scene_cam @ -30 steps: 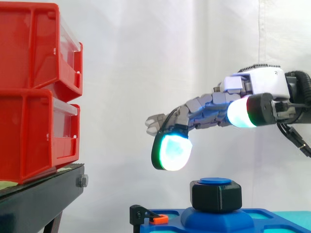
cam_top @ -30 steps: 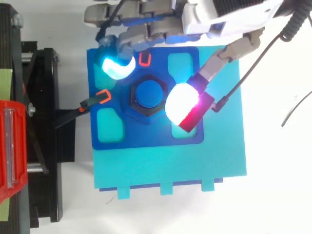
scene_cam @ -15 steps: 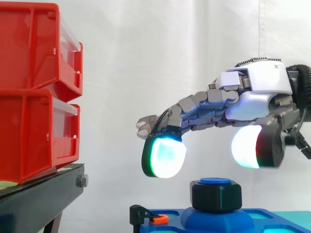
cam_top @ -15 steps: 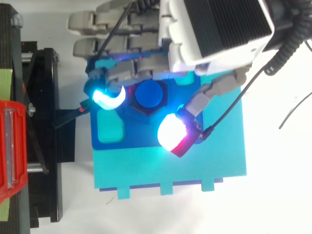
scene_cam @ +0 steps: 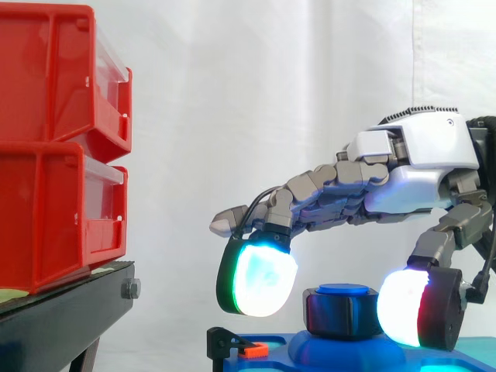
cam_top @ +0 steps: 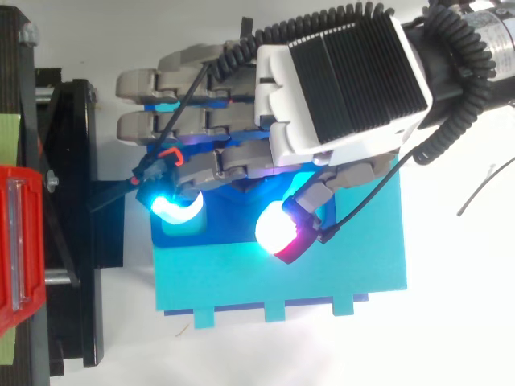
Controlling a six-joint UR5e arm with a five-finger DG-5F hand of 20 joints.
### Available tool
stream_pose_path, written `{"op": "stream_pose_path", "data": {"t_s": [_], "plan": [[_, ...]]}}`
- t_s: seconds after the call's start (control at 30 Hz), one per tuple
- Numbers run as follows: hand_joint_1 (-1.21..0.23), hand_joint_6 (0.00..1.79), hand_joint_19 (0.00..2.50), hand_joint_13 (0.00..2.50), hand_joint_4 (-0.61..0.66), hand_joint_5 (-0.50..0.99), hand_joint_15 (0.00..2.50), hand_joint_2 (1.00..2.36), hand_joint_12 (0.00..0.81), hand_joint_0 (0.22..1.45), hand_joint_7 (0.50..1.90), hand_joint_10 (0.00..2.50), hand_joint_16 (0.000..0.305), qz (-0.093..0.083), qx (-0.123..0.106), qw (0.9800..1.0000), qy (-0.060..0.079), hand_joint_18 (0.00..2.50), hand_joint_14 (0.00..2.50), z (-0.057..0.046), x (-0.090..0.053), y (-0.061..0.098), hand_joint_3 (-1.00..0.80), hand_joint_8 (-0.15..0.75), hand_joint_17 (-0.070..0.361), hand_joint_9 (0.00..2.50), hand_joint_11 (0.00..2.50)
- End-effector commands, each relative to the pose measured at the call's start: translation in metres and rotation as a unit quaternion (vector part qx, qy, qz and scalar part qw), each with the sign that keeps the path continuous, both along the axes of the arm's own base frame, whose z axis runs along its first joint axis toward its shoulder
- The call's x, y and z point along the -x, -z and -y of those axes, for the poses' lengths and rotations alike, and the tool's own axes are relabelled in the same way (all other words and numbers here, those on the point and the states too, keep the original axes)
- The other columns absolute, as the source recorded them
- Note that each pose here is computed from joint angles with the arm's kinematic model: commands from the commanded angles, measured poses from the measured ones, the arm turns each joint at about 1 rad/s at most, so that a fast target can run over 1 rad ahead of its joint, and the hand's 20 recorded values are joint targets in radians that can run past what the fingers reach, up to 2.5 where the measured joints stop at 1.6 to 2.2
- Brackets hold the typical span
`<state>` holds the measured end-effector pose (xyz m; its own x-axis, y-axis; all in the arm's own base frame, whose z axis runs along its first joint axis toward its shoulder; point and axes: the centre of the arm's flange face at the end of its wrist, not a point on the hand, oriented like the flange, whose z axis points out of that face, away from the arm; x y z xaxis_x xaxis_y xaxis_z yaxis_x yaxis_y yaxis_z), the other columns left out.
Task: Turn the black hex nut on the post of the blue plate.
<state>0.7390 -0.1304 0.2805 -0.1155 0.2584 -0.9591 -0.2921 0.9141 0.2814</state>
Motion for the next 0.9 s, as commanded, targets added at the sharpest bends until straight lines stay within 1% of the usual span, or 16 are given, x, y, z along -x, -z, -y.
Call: {"op": "stream_pose_path", "data": {"t_s": [0.0,0.2,0.3,0.33,0.37,0.47,0.5,0.53,0.6,0.77,0.87], "plan": [[-0.82,0.5,0.3,0.0,0.1,-0.29,0.0,1.0,0.33,0.53,0.75,0.0,0.045,0.001,-0.003,1.0,0.0,0.0,0.0,0.0,0.0,0.002,-0.5,0.19,0.102,0.0,0.0],[-0.79,0.5,0.32,0.0,0.13,-0.28,0.0,1.0,0.338,0.51,0.76,0.0,0.046,-0.005,-0.003,1.0,0.0,0.0,0.0,0.0,0.001,0.005,-0.5,0.199,0.105,0.0,0.0],[-0.72,0.5,0.33,0.0,0.15,-0.27,0.0,1.0,0.348,0.48,0.78,0.0,0.048,-0.005,-0.003,1.0,0.001,0.0,0.0,0.001,0.002,0.004,-0.5,0.21,0.109,0.0,0.0],[-0.7,0.5,0.34,0.0,0.16,-0.27,0.0,1.0,0.351,0.47,0.79,0.0,0.049,-0.004,-0.002,1.0,0.001,0.0,0.0,0.003,0.002,0.004,-0.5,0.214,0.11,0.0,0.0],[-0.68,0.5,0.34,0.0,0.17,-0.27,0.0,1.0,0.355,0.46,0.79,0.0,0.05,-0.005,-0.001,1.0,0.0,0.0,0.0,0.002,0.002,0.005,-0.5,0.219,0.112,0.0,0.0],[-0.58,0.5,0.35,0.0,0.19,-0.25,0.0,1.0,0.368,0.44,0.81,0.0,0.052,-0.007,-0.001,1.0,0.001,0.0,0.0,0.003,0.004,0.006,-0.5,0.233,0.117,0.01,0.0],[-0.58,0.5,0.35,0.0,0.19,-0.25,0.0,1.0,0.369,0.44,0.82,0.0,0.052,-0.011,-0.002,0.9999,0.003,0.0,0.0,0.004,0.006,0.012,-0.5,0.234,0.117,0.01,0.0],[-0.56,0.5,0.35,0.0,0.2,-0.25,0.0,1.0,0.371,0.43,0.83,0.0,0.052,-0.012,-0.002,0.9999,0.003,0.0,0.0,0.004,0.006,0.013,-0.5,0.238,0.118,0.02,0.0],[-0.54,0.5,0.36,0.0,0.21,-0.24,0.0,1.0,0.373,0.43,0.84,0.0,0.053,-0.011,-0.002,0.9999,0.002,0.0,0.0,0.005,0.007,0.014,-0.5,0.242,0.119,0.02,0.0],[-0.43,0.5,0.37,0.0,0.25,-0.23,0.0,1.0,0.378,0.42,0.88,0.0,0.054,-0.011,-0.002,0.9999,0.003,0.0,0.0,0.007,0.007,0.014,-0.5,0.252,0.122,0.05,0.0],[-0.4,0.5,0.37,0.0,0.25,-0.23,0.0,1.0,0.379,0.42,0.89,0.0,0.054,-0.009,0.0,1.0,0.003,0.0,0.0,0.008,0.007,0.013,-0.5,0.254,0.122,0.05,0.0]]}}
